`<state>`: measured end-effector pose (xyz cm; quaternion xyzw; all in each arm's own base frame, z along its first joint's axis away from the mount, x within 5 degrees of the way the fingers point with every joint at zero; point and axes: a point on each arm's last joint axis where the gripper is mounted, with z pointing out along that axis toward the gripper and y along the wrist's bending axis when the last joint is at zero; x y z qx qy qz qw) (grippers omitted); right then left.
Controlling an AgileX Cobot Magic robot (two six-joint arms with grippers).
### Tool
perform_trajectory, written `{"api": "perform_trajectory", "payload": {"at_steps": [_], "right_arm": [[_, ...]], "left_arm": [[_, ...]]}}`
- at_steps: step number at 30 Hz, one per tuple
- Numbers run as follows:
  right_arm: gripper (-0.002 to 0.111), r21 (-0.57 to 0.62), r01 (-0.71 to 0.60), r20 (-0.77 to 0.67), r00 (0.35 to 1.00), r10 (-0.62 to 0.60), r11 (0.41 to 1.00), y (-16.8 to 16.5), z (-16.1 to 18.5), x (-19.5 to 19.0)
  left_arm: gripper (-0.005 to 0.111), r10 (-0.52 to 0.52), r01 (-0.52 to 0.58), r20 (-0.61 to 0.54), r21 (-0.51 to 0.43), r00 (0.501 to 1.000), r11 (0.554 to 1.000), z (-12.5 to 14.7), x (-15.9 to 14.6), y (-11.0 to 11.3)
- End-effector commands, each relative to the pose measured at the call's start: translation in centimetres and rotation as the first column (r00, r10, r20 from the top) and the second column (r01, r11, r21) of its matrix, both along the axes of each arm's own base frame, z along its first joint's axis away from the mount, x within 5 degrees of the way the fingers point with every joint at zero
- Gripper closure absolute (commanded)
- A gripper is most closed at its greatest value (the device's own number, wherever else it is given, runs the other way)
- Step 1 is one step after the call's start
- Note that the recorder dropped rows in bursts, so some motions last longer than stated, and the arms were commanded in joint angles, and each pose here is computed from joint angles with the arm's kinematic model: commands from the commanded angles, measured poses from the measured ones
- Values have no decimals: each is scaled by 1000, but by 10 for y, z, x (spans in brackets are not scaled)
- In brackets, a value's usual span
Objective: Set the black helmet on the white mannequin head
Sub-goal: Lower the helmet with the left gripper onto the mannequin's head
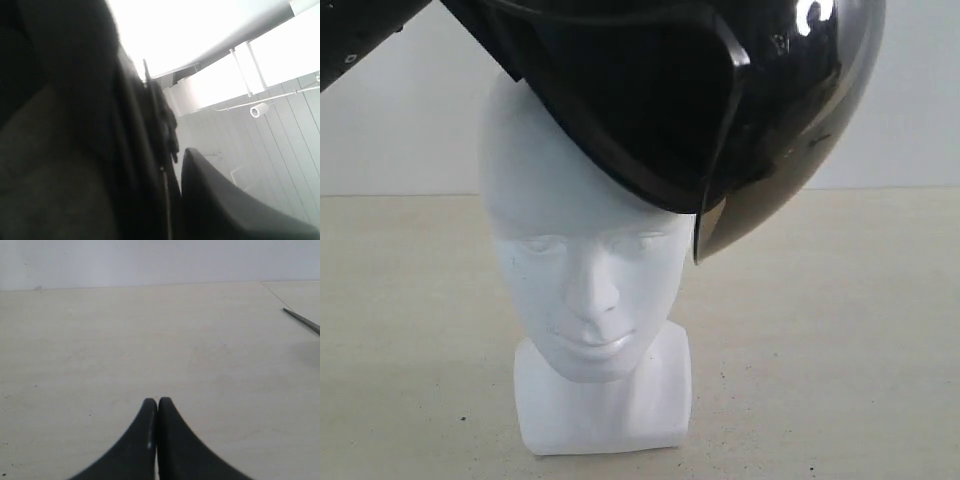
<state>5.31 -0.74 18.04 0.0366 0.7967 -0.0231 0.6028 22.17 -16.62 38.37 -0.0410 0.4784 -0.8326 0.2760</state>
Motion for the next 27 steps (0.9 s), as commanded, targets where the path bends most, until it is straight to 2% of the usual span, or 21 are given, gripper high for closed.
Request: {"api": "perform_trajectory", "payload": {"at_steps": [1, 12, 18, 27], "right_arm": [[108, -7, 0, 16, 1000, 0, 1000, 0, 1, 0], [108, -7, 0, 16, 1000, 0, 1000, 0, 1, 0], [108, -7, 0, 16, 1000, 0, 1000, 0, 1, 0], [108, -7, 0, 16, 1000, 0, 1000, 0, 1, 0]], "left_arm": [[102, 8, 0, 83, -93, 996, 996, 20, -13, 10], [102, 78, -69, 102, -89, 992, 994, 20, -7, 22], [102, 125, -120, 74, -71, 989, 990, 8, -7, 36], [102, 162, -160, 58, -36, 985, 986, -5, -6, 42]]}}
